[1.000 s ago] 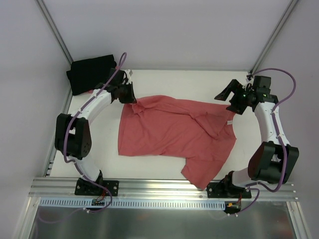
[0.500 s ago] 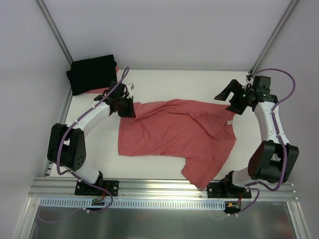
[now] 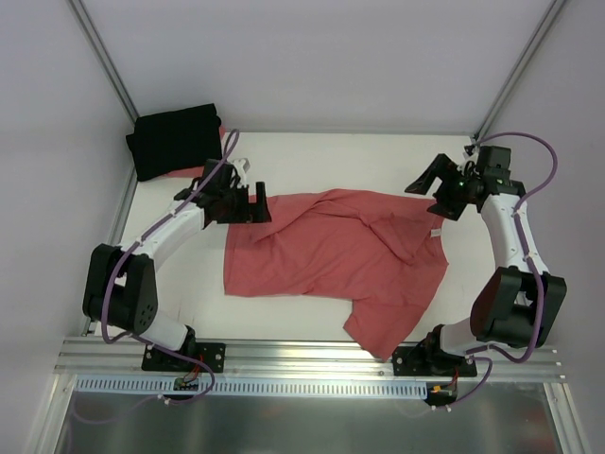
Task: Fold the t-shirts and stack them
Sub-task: Grap the side of the flattened tshirt furthest away from the robot with both arms
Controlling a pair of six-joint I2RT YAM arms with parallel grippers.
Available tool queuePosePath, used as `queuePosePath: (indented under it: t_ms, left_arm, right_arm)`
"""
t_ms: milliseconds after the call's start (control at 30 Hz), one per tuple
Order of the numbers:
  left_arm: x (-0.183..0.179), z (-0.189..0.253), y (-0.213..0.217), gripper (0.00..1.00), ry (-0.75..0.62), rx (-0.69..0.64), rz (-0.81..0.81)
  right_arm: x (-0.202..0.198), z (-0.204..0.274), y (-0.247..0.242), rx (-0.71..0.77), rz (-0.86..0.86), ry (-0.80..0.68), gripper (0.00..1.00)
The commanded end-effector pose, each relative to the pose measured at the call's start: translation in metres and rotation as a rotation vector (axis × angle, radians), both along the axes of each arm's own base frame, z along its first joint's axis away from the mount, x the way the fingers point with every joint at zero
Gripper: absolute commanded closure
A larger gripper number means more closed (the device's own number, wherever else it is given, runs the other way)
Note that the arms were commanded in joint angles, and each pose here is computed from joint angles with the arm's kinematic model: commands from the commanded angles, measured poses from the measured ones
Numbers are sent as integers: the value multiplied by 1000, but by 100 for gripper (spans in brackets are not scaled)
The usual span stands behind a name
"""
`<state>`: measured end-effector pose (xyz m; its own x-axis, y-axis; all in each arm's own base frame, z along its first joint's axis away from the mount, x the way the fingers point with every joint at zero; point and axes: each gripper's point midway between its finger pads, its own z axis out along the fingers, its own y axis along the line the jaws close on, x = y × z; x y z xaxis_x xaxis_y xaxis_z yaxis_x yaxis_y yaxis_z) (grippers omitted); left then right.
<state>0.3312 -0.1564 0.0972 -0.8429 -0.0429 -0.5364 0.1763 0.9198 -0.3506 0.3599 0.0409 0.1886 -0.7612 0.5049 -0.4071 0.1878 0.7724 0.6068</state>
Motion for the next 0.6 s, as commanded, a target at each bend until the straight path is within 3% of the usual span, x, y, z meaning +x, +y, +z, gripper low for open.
queuePosePath:
  t_ms: [0,167,233,467,567]
  left_arm:
    - [45,58,-18,1,-172,-92,38]
    - [67,97,-34,1,-253,-149,-16]
    - [70,91,-31,1,-240,-127,-22]
    - [49,47,-27,1,-54,-131,-43]
    - [27,25,-25,10,72,-121,-53]
  right_arm:
    - [-13,-10,-1,-50,19,24,0]
    - [-22,-30,-5,-85,35,84,0]
    - [-21,-30,-3,-70,35,84,1]
    - [-10,-25,-2,-51,34,67,0]
    - [-5,-25,1,-29,33,67,1]
